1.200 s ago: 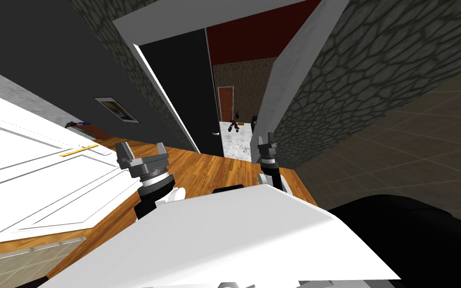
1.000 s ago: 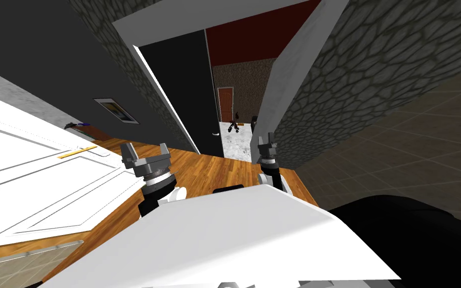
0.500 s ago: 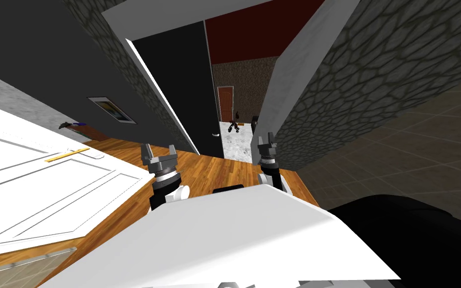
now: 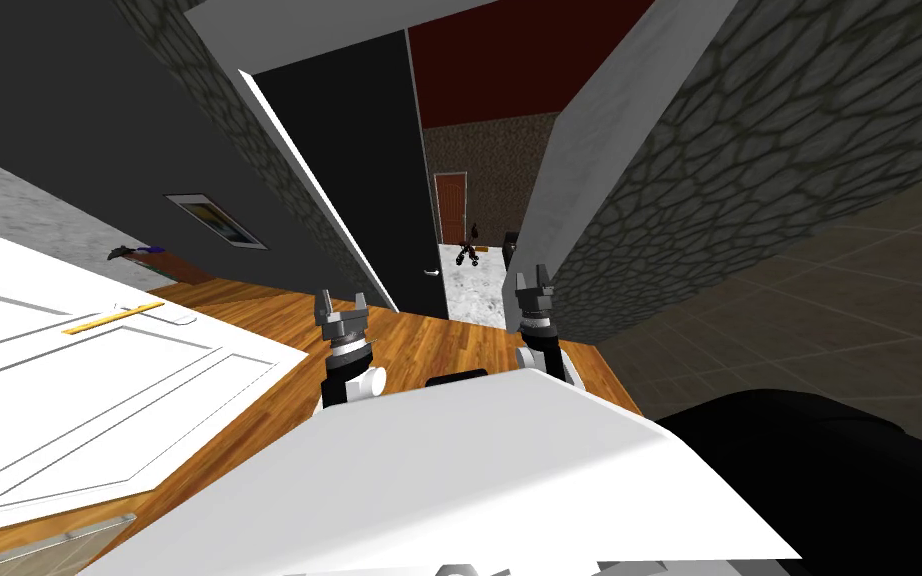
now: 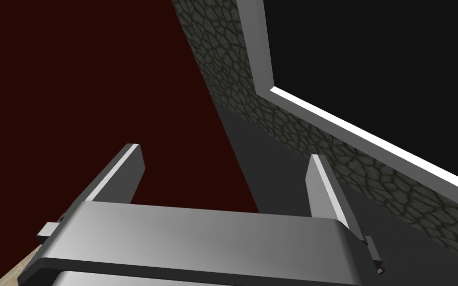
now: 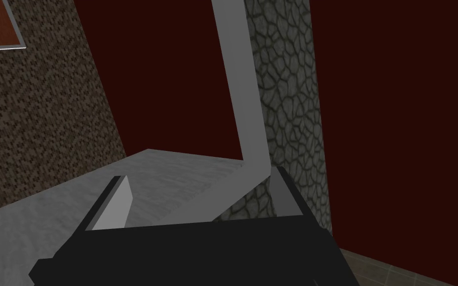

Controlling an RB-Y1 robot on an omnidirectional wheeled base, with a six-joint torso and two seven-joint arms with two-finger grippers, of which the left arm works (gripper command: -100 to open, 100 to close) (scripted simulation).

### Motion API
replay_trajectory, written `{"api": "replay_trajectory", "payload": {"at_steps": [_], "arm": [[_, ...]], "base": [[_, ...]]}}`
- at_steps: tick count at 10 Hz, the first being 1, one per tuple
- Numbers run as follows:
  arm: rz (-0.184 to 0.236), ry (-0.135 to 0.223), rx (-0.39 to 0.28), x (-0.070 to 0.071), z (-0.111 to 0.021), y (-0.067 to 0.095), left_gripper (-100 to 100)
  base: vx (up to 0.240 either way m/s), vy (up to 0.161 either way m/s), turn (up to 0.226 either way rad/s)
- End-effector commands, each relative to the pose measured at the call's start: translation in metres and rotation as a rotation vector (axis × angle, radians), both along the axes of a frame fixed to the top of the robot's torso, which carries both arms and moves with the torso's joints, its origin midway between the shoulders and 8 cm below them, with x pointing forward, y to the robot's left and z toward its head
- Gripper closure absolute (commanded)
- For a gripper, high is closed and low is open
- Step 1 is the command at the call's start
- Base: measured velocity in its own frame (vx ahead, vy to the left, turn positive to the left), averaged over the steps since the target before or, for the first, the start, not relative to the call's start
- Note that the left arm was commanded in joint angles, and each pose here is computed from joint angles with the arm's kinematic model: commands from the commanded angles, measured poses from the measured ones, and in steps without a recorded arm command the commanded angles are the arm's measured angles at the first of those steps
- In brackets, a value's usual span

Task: Push the door open

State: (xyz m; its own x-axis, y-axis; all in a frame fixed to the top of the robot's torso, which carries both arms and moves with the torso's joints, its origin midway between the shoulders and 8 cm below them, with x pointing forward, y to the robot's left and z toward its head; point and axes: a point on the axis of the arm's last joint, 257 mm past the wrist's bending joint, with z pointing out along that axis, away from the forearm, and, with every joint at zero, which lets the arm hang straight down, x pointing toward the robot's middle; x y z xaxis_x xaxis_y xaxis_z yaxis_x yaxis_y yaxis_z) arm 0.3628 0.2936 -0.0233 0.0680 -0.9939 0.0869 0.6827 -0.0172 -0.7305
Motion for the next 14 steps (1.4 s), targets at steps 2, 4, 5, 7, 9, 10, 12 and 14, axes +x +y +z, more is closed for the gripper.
{"api": "replay_trajectory", "payload": {"at_steps": [2,4,5,7,9,10,12,14], "arm": [[-0.023,0.043,-0.001,0.014,-0.022,-0.008,-100],[-0.032,0.059,0.000,0.020,-0.031,-0.011,-100],[-0.041,0.076,0.000,0.026,-0.040,-0.014,-100],[-0.061,0.112,0.001,0.037,-0.060,-0.021,-100],[-0.081,0.145,0.004,0.048,-0.078,-0.029,-100],[-0.091,0.169,0.005,0.054,-0.091,-0.032,-100],[-0.112,0.208,0.010,0.065,-0.112,-0.041,-100],[-0.123,0.230,0.012,0.070,-0.123,-0.045,-100]], "base": [[0.107,0.014,-0.013],[0.080,0.022,-0.009],[0.044,0.015,-0.009],[0.077,0.021,-0.015],[0.100,0.041,-0.017],[0.105,0.023,-0.015],[0.105,0.017,-0.014],[0.076,0.025,-0.012]]}}
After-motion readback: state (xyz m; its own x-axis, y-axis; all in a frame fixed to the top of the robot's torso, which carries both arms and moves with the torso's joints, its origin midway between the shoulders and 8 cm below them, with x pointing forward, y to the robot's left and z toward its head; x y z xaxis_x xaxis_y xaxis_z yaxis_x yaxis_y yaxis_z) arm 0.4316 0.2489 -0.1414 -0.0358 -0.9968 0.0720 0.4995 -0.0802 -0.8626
